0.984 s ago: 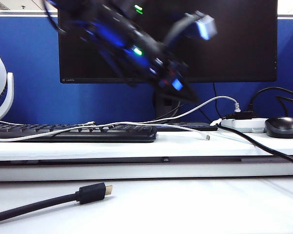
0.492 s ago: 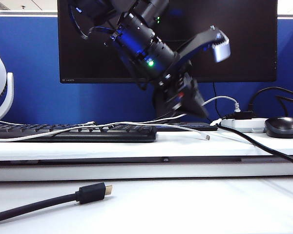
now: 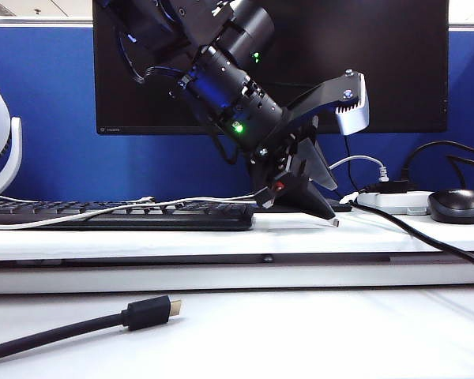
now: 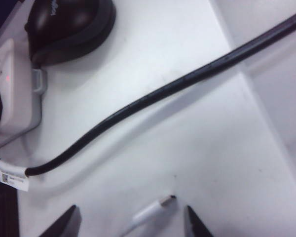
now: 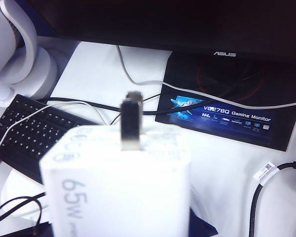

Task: Pick up the Type-C charging cable and the charging base, insert one end of the Type-C charger into the corresponding slot on the base, and finally place the plugged-in charger back on the table.

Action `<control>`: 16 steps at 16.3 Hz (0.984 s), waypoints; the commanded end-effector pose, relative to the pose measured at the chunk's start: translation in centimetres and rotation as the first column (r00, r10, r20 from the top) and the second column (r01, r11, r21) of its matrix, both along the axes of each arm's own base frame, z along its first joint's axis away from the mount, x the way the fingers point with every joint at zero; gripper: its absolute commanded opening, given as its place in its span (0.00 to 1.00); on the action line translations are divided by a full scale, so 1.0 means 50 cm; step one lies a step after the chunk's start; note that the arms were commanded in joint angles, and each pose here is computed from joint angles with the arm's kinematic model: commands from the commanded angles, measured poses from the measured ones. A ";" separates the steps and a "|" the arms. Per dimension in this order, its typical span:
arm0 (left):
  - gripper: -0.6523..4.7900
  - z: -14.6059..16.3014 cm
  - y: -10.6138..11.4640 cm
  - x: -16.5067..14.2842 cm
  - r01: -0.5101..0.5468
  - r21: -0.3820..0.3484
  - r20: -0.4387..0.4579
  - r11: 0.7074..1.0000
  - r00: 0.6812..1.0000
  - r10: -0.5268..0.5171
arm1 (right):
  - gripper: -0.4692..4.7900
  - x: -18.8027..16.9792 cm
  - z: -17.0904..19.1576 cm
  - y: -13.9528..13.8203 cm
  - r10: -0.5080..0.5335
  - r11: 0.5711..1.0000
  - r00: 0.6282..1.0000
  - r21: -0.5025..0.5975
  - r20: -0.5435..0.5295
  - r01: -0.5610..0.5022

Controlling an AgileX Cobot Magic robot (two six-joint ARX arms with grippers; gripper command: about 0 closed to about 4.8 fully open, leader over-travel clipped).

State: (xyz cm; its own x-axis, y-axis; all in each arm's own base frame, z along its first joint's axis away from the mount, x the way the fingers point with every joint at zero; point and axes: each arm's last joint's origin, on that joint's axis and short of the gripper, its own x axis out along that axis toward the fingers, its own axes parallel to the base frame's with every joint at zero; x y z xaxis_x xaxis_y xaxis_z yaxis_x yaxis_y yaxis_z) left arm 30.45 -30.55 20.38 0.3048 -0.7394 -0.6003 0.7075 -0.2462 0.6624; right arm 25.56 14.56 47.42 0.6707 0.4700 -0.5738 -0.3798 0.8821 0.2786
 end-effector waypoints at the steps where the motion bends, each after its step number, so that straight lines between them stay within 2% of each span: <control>1: 0.63 -0.005 -0.006 0.005 0.008 -0.018 0.010 1.000 1.000 -0.008 | 0.08 -0.006 0.012 -0.003 0.003 1.000 1.000 0.022 0.028 -0.004; 3: 0.63 -0.027 -0.009 0.009 0.006 -0.002 -0.006 1.000 1.000 -0.006 | 0.08 -0.013 0.015 -0.006 0.005 1.000 1.000 0.021 0.024 -0.006; 4: 0.37 -0.033 -0.010 0.010 -0.001 0.001 -0.017 1.000 1.000 0.001 | 0.08 -0.017 0.018 -0.009 0.004 1.000 1.000 0.023 0.030 -0.005; 5: 0.23 -0.032 -0.010 0.010 -0.021 -0.008 -0.039 1.000 0.999 0.021 | 0.08 -0.017 0.018 -0.009 0.004 1.000 0.999 0.020 0.033 -0.005; 7: 0.17 -0.020 -0.008 0.008 -0.052 -0.033 -0.069 0.998 0.996 0.050 | 0.08 -0.017 0.019 -0.010 -0.001 1.000 0.999 0.017 0.036 0.000; 8: 0.15 0.010 -0.004 0.003 -0.095 -0.092 -0.120 0.991 0.989 0.084 | 0.08 -0.017 0.019 -0.010 -0.002 1.000 0.999 0.017 0.037 0.001; 9: 0.15 0.023 -0.002 -0.001 -0.103 -0.118 -0.146 0.988 0.986 0.086 | 0.08 -0.017 0.019 -0.010 -0.003 1.000 0.999 0.016 0.037 0.003; 10: 0.15 0.061 0.010 -0.005 -0.134 -0.186 -0.207 0.973 0.974 0.095 | 0.08 -0.017 0.019 -0.011 -0.014 1.000 0.999 0.011 0.041 0.013; 13: 0.15 0.095 0.024 -0.008 -0.137 -0.227 -0.206 0.964 0.974 0.091 | 0.08 -0.019 0.021 -0.012 -0.025 1.000 0.999 0.006 0.047 0.025; 15: 0.20 0.097 0.027 -0.009 -0.101 -0.204 -0.152 0.974 0.986 0.070 | 0.08 -0.021 0.023 -0.014 -0.026 1.000 0.998 0.008 0.051 0.026; 16: 0.38 0.067 0.022 -0.014 -0.045 -0.072 -0.055 0.996 0.998 0.041 | 0.08 -0.022 0.026 -0.014 -0.024 1.000 0.998 0.017 0.061 0.023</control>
